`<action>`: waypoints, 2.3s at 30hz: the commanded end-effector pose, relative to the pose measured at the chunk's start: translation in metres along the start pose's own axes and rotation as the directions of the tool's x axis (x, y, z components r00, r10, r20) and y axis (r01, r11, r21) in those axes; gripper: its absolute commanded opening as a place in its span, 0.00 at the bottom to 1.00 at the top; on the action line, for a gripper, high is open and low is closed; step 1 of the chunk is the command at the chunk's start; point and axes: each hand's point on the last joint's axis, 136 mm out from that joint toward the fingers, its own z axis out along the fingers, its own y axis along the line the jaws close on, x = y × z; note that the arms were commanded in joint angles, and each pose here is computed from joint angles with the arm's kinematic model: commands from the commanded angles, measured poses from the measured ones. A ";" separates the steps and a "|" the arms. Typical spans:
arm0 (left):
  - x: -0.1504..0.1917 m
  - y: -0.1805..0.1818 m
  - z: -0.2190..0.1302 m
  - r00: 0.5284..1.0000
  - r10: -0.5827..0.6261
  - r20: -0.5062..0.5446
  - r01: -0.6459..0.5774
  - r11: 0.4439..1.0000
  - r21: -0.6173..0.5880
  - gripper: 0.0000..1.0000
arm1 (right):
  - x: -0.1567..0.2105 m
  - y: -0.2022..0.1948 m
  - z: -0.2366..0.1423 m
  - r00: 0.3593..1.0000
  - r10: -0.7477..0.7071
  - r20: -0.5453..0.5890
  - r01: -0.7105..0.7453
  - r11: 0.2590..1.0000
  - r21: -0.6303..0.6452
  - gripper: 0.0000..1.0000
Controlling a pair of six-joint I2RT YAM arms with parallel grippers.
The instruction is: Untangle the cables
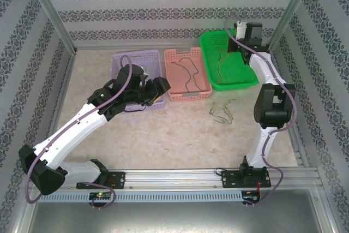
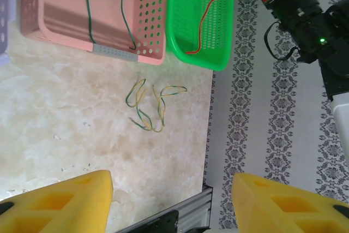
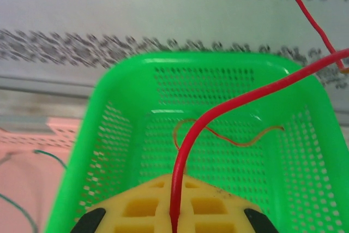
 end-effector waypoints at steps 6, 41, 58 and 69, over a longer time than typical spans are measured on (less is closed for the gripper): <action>-0.005 -0.004 0.001 1.000 -0.009 0.027 0.008 1.000 0.021 0.59 | 0.041 -0.001 0.015 0.995 -0.034 -0.090 0.038 0.998 0.042 0.00; 0.001 0.004 0.003 1.000 0.010 -0.002 -0.010 1.000 0.004 0.59 | 0.048 -0.005 -0.057 0.803 0.546 -0.237 -0.507 0.836 0.210 0.42; 0.013 0.027 0.023 0.995 0.060 -0.084 -0.066 0.996 -0.066 0.57 | 0.163 0.065 -0.073 0.673 0.447 -0.589 -0.333 0.894 0.298 0.32; 0.015 0.029 0.024 0.994 0.066 -0.091 -0.072 0.995 -0.070 0.57 | 0.190 0.057 -0.068 0.634 0.370 -0.679 -0.203 0.927 0.316 0.23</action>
